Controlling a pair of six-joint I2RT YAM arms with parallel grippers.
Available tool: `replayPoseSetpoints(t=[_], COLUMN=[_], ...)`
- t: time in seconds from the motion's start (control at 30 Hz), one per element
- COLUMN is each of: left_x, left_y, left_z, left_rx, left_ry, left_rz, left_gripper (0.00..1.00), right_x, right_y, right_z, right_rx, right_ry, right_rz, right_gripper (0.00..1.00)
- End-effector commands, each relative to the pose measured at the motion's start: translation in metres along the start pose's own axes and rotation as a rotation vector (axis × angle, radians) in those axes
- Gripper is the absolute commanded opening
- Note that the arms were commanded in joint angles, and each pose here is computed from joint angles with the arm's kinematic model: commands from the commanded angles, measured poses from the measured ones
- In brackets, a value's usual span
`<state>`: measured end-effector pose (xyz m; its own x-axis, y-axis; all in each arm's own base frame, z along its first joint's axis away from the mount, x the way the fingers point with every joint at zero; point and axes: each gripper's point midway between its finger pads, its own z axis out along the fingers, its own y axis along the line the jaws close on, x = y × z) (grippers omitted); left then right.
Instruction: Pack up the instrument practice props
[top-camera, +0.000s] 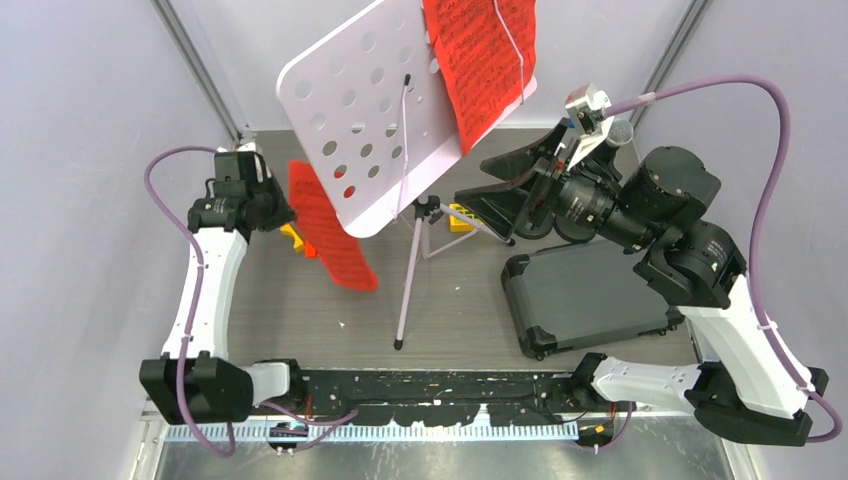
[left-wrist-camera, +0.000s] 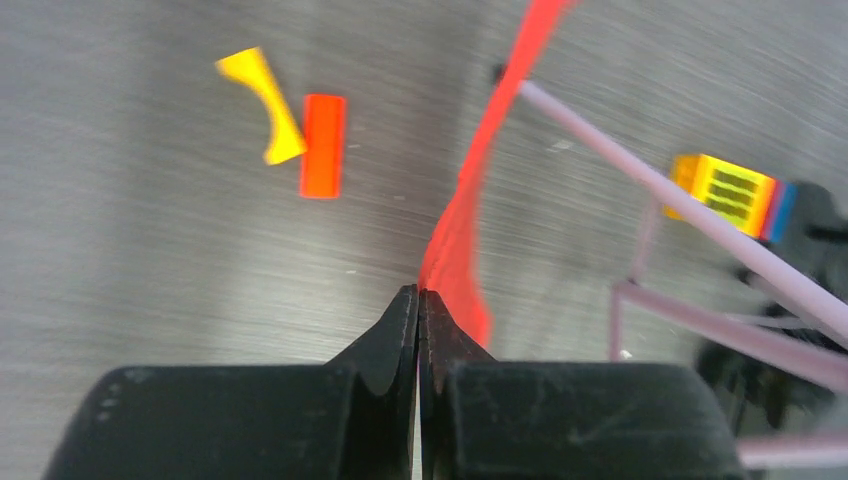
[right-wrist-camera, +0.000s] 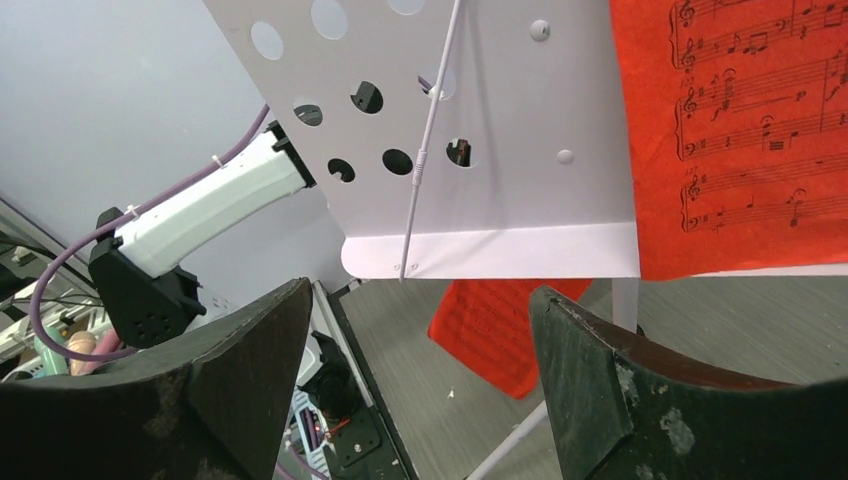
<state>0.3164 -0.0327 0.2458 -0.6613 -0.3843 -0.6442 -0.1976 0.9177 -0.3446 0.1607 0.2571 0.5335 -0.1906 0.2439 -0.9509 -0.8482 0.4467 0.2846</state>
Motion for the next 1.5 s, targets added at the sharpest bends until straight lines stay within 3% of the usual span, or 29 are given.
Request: replayPoseSetpoints(t=[0.0,0.27,0.63,0.73,0.8,0.9,0.97,1.2,1.47], left_x=[0.003,0.051,0.05,0.055,0.055,0.048,0.038,-0.003,-0.055], left_y=[0.059,0.11,0.146,0.149,0.15,0.148,0.145,0.119,0.059], left_z=[0.027,0.075,0.058,0.058,0.057,0.048,0.036,-0.028,-0.165], left_rx=[-0.214,-0.403,-0.573,-0.577,-0.576,-0.574,-0.57,-0.501,-0.267], left_ry=[-0.002,0.137,0.067,0.088,0.089,0.062,0.025,-0.172,-0.575], left_rz=[-0.056,-0.088,-0.093,-0.091,-0.094,-0.097,-0.1,-0.094,-0.003], left_gripper=[0.0,0.0,0.01,0.34,0.64,0.84,0.88,0.89,0.91], right_x=[-0.005,0.005,0.012,0.013,0.013,0.011,0.009,0.01,0.013], right_y=[-0.003,-0.007,-0.013,-0.013,-0.014,-0.015,-0.017,-0.026,-0.051], right_z=[-0.005,-0.003,-0.006,-0.005,-0.006,-0.009,-0.013,-0.024,-0.042], right_rx=[0.019,0.031,0.058,0.06,0.064,0.076,0.089,0.141,0.285], right_ry=[-0.03,0.001,0.017,0.021,0.021,0.018,0.014,0.03,0.045], right_rz=[-0.014,-0.009,-0.014,-0.012,-0.013,-0.018,-0.025,-0.073,-0.124], right_gripper=[0.85,0.85,0.85,0.85,0.85,0.85,0.85,0.85,0.86])
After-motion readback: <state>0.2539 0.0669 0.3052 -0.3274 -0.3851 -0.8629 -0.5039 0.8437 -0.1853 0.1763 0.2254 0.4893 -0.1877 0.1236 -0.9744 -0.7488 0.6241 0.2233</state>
